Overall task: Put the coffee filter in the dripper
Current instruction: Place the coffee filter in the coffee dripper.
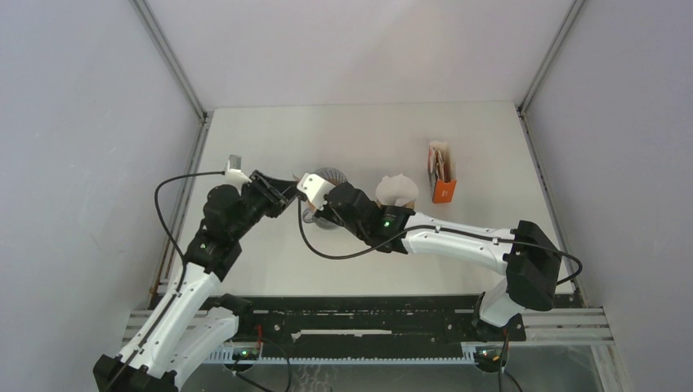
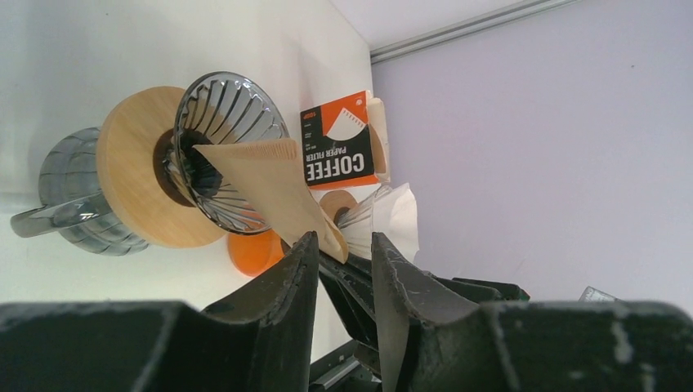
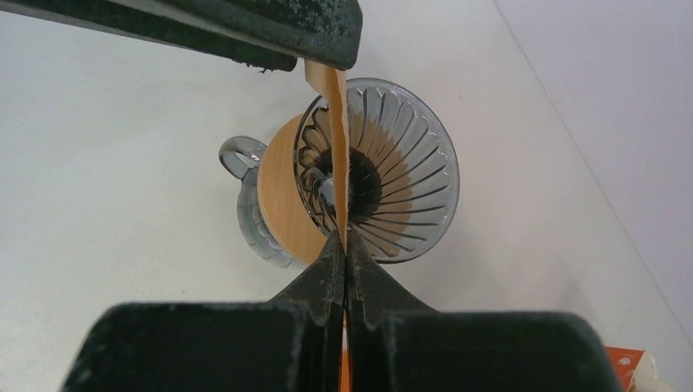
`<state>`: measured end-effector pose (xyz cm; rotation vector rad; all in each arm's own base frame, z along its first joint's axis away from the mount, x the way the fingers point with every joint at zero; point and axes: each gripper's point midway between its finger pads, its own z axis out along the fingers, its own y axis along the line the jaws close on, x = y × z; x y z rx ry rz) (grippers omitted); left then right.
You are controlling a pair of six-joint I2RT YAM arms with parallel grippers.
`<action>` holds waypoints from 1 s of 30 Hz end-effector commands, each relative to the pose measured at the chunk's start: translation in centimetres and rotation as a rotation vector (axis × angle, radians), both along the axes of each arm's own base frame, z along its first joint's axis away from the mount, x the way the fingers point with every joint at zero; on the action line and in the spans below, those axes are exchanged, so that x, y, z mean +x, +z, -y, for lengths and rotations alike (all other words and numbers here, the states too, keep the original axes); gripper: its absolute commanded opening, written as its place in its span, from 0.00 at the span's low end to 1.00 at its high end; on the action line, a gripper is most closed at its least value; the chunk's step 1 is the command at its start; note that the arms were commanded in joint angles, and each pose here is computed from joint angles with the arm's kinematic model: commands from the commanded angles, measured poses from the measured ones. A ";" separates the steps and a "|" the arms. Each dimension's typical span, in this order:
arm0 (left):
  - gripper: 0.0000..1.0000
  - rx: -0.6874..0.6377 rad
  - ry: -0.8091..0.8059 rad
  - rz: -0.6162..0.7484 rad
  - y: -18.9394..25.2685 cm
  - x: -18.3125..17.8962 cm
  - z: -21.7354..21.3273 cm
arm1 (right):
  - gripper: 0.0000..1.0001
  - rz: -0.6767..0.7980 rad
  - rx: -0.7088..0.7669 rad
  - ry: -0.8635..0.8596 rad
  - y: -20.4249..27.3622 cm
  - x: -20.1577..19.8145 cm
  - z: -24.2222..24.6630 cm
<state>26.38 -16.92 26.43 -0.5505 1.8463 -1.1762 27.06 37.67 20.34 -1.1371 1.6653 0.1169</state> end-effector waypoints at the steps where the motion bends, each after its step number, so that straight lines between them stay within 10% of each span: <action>1: 0.35 -0.039 -0.001 0.031 0.8 0.4 0.2 | 0.00 0.026 0.055 -0.009 1.5 0.1 -0.9; 15: 0.19 -0.029 0.000 -0.006 -0.9 0.6 0.3 | 0.00 0.033 0.060 -0.016 1.6 0.3 -0.9; 30: 0.28 -0.029 0.008 -0.003 -1.0 0.3 0.0 | 0.00 0.030 0.056 -0.026 1.3 0.5 -0.8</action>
